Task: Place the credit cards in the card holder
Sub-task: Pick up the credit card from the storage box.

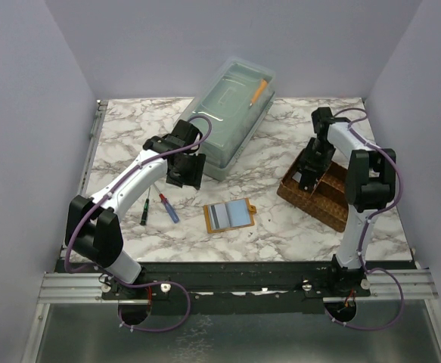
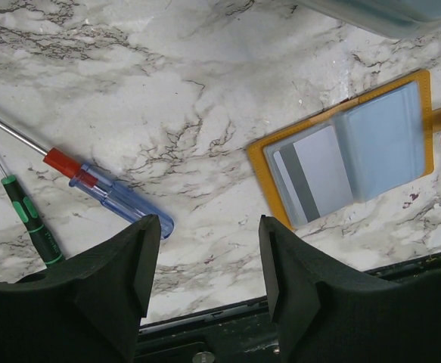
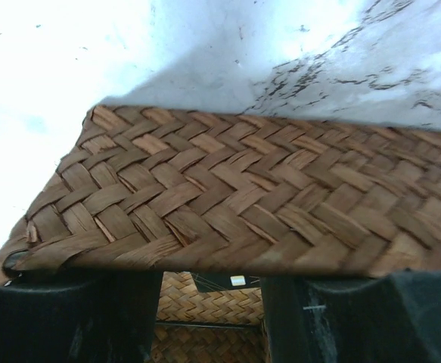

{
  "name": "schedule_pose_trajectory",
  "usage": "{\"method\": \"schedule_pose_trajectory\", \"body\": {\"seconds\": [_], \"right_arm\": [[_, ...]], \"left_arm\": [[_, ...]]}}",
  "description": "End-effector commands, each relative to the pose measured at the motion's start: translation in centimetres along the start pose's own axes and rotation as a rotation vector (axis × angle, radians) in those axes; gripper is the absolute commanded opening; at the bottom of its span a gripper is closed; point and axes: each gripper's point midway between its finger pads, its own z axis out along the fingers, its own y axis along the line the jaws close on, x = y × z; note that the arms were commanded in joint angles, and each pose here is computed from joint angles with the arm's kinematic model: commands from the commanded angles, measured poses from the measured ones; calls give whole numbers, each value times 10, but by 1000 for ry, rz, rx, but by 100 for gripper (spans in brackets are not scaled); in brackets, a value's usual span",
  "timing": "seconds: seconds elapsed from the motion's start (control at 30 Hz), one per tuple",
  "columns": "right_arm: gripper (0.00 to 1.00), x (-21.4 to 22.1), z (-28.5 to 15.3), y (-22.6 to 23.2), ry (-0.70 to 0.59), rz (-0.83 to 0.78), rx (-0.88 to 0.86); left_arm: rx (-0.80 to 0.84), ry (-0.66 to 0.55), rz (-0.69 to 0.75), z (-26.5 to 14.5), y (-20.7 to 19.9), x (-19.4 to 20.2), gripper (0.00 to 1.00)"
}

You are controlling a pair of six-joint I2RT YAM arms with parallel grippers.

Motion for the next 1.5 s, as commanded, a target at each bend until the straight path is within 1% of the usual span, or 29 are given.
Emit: {"method": "schedule_pose_trajectory", "body": {"seconds": [0.0,0.07,0.17,0.23,0.3,0.4,0.53,0.7,0.77,0.87,0.97,1.1,1.27,1.47], "right_arm": [[53,12,11,24,76,17,-139],[52,14,6,43,106,69,-231],[48,8,-14,74,138,180,-385],[46,-2,-29,85,128,233,-439],[43,-12,-40,85,102,253,-460],[42,-23,-43,64,35,194,-355],[47,-20,-39,26,31,77,-148],[58,0,-39,11,30,-104,-63],[59,9,-37,8,40,-144,-45],[60,20,-32,3,61,-176,-22],[60,22,-31,10,31,-243,-11],[60,25,-24,5,17,-300,67],[53,31,-22,3,-3,-344,111],[52,44,-20,9,0,-347,97]], "left_arm": [[2,-20,6,-7,3,0,61],[2,-18,3,-6,3,0,61],[4,-19,2,-7,3,-1,61],[5,-20,3,-7,2,-2,61],[6,-19,4,-6,2,-2,61],[4,-18,3,-6,3,-1,61],[7,-18,0,-5,2,-1,61],[9,-19,-1,-4,2,0,61],[11,-21,0,-5,2,1,61],[8,-22,1,-5,3,1,61],[9,-23,1,-5,3,1,61],[9,-24,3,-5,3,1,61],[4,-27,4,-5,4,0,61],[6,-26,4,-5,4,1,61]]}}
